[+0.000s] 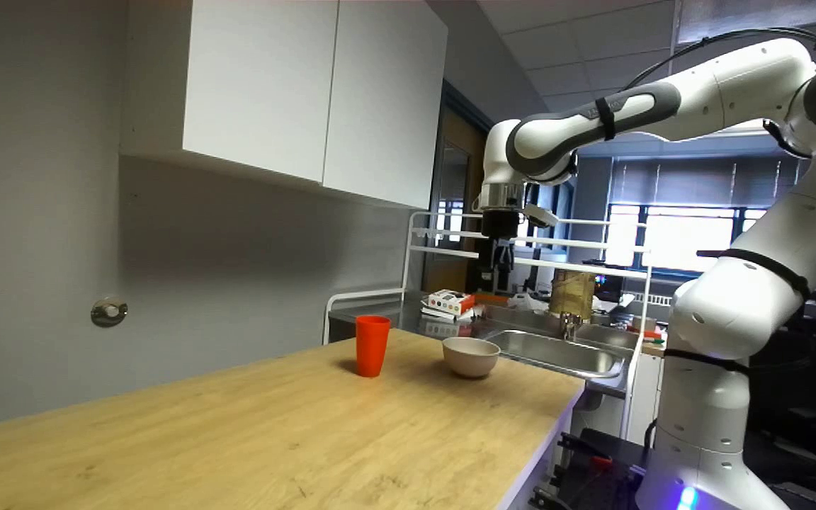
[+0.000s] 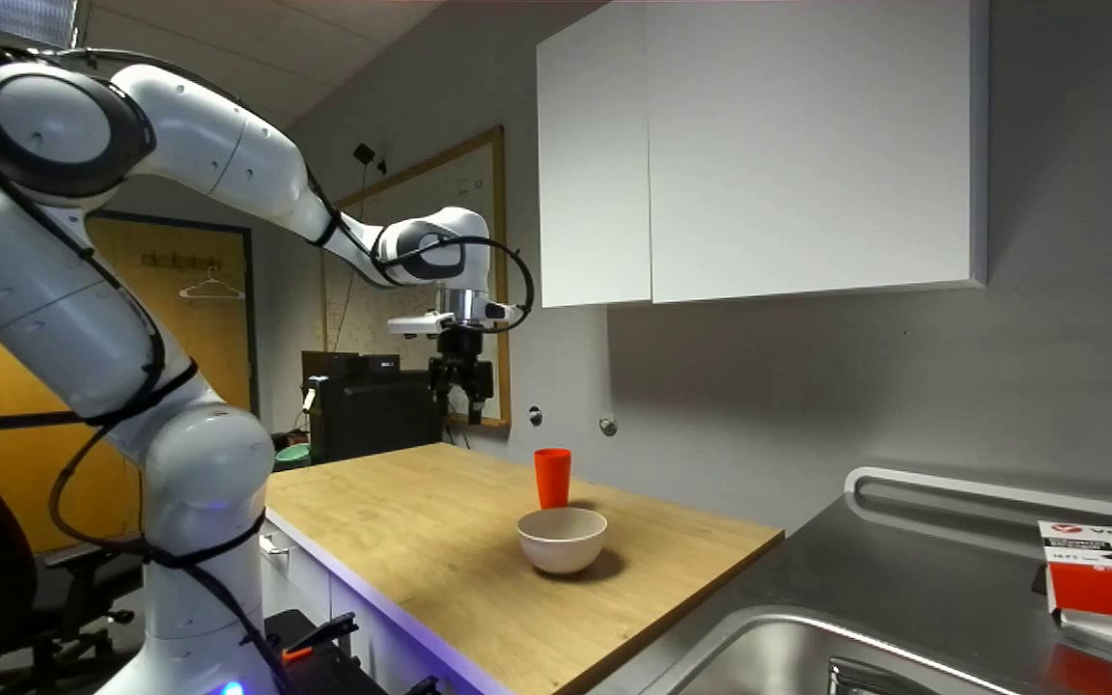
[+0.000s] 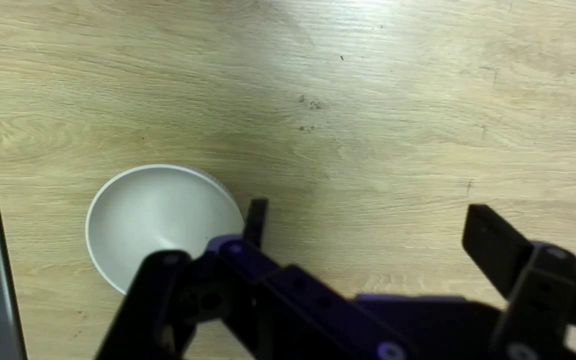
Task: Pour the contents of the cup into the bowl
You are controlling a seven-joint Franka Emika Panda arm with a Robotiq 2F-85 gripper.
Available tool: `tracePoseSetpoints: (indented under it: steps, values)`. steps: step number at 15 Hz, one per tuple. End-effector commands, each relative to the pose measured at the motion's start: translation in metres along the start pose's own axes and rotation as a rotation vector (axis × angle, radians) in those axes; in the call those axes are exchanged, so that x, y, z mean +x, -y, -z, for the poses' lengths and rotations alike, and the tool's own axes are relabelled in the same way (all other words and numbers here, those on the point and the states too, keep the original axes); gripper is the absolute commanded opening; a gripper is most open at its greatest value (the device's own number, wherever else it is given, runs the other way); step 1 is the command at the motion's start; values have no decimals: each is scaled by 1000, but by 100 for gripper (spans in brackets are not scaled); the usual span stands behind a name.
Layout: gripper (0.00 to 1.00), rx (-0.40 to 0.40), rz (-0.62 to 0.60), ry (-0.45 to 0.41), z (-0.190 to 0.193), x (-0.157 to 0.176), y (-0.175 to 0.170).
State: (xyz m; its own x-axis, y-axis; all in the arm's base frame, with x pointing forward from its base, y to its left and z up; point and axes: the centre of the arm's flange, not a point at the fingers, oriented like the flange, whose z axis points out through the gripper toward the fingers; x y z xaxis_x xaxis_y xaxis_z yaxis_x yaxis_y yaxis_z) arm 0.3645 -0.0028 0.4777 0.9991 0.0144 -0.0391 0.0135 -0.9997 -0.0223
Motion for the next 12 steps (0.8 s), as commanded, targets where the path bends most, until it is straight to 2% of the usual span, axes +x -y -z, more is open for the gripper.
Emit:
tracePoseSetpoints:
  steps: [1, 12]
  values:
    - [100, 0, 0, 0, 0, 0, 0]
    - [100, -4, -9, -8, 3, 10, 4]
